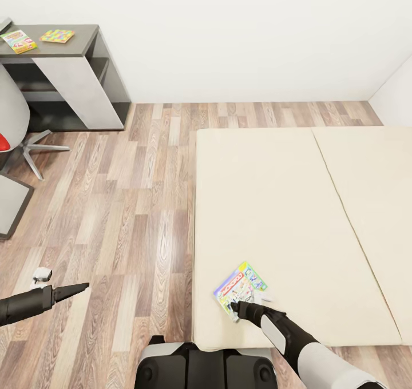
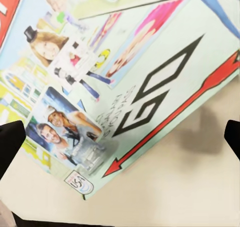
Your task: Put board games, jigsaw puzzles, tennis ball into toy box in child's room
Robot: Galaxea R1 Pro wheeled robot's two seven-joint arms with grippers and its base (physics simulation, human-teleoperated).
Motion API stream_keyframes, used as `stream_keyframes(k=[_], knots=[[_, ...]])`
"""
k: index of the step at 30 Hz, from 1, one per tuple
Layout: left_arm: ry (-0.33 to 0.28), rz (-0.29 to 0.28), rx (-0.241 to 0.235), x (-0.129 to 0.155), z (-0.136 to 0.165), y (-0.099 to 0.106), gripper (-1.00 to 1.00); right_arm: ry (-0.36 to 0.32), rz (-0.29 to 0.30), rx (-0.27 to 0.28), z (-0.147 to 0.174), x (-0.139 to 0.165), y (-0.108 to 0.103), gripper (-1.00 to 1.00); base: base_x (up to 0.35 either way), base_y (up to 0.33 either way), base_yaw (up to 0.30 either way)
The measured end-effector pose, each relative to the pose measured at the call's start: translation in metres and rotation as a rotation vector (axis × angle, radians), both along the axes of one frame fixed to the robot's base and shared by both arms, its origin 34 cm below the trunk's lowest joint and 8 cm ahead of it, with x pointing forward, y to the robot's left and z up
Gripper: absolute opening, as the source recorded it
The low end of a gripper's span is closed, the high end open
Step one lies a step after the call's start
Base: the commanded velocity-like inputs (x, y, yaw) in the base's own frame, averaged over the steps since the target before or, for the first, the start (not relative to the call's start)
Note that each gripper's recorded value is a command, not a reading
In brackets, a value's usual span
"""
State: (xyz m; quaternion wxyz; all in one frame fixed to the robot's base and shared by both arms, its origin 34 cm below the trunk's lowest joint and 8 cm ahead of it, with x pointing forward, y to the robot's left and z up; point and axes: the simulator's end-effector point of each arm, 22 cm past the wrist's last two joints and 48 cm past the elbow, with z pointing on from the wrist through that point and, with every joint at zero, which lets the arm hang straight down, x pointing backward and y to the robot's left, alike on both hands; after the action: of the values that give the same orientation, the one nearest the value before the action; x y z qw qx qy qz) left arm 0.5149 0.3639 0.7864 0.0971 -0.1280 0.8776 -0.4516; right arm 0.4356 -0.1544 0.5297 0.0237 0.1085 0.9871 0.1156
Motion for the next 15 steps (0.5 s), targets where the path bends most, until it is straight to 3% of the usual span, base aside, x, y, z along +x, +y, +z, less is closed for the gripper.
stream_keyframes(k=[15], knots=[[-0.002, 0.0, 0.0, 0.0, 0.001, 0.0, 1.0, 0.008, -0.033, -0.008, 0.0, 0.007, -0.01, 1.0, 0.0, 0.0, 0.0]])
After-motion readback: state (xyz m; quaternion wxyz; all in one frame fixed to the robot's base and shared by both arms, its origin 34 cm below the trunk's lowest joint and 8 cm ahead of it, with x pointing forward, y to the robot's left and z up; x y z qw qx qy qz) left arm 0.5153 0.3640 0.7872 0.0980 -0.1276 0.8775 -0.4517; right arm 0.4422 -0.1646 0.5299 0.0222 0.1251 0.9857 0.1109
